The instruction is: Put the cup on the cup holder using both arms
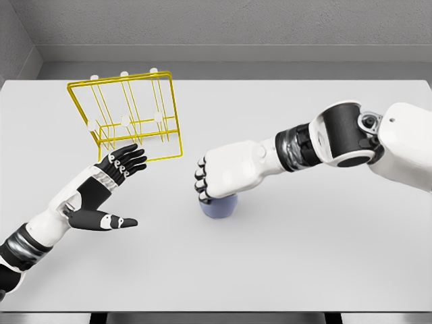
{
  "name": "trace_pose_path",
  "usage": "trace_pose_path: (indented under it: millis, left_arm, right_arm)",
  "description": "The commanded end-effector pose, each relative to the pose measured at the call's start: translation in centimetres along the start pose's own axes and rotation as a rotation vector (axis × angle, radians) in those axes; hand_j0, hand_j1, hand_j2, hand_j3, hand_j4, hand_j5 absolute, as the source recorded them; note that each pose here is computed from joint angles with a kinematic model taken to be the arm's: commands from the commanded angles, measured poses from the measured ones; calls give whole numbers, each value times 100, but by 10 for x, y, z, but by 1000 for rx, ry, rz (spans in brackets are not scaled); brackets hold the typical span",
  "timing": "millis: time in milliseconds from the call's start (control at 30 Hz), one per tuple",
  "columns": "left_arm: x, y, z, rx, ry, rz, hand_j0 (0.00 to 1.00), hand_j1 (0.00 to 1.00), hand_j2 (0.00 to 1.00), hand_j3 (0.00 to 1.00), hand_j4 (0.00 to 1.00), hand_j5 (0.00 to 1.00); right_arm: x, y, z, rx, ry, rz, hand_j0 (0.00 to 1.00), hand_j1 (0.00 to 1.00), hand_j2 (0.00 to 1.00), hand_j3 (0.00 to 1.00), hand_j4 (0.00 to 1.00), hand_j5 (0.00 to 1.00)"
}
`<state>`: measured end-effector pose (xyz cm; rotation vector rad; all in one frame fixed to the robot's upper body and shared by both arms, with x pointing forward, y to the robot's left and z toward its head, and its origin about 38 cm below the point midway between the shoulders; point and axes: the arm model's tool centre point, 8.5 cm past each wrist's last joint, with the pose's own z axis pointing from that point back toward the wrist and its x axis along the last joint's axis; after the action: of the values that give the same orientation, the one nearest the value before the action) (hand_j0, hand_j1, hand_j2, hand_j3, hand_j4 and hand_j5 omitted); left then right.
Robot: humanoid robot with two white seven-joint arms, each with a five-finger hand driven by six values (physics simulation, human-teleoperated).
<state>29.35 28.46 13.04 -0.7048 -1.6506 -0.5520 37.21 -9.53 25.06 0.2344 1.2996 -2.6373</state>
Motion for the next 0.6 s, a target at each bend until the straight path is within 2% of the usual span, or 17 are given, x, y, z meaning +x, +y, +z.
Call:
trace_pose_path:
  millis: [0, 333, 367, 400, 433, 567]
  left_arm:
    - [0, 1, 0, 1, 1, 1, 100, 100, 100, 100, 100, 100]
    - [1, 1, 0, 1, -2, 0, 100, 100, 100, 100, 100, 100]
    - [1, 1, -1, 1, -3, -1, 100, 100, 100, 100, 100, 100]
    - [1, 1, -1, 1, -2, -1, 100, 100, 100, 100, 100, 100]
    - [1, 1, -1, 1, -2, -1, 100, 100, 100, 100, 100, 100]
    - [0, 1, 0, 1, 5, 1, 100, 100, 100, 100, 100, 100]
  right_arm:
    - [3, -4, -9, -4, -17, 13, 57, 57, 57, 57, 57, 57]
    - [-6, 14, -19, 37, 8, -11, 59, 59, 59, 59, 59, 59]
    - [-6, 13, -18, 36, 10, -11, 64, 64, 64, 64, 64, 64]
    - [-6, 13, -19, 37, 9, -10, 78, 78, 78, 78, 78, 78]
    - [-4, 12, -19, 35, 5, -5, 100, 100, 100, 100, 100, 100]
    - [-3, 11, -20, 30, 1, -5, 100, 100, 100, 100, 100, 100]
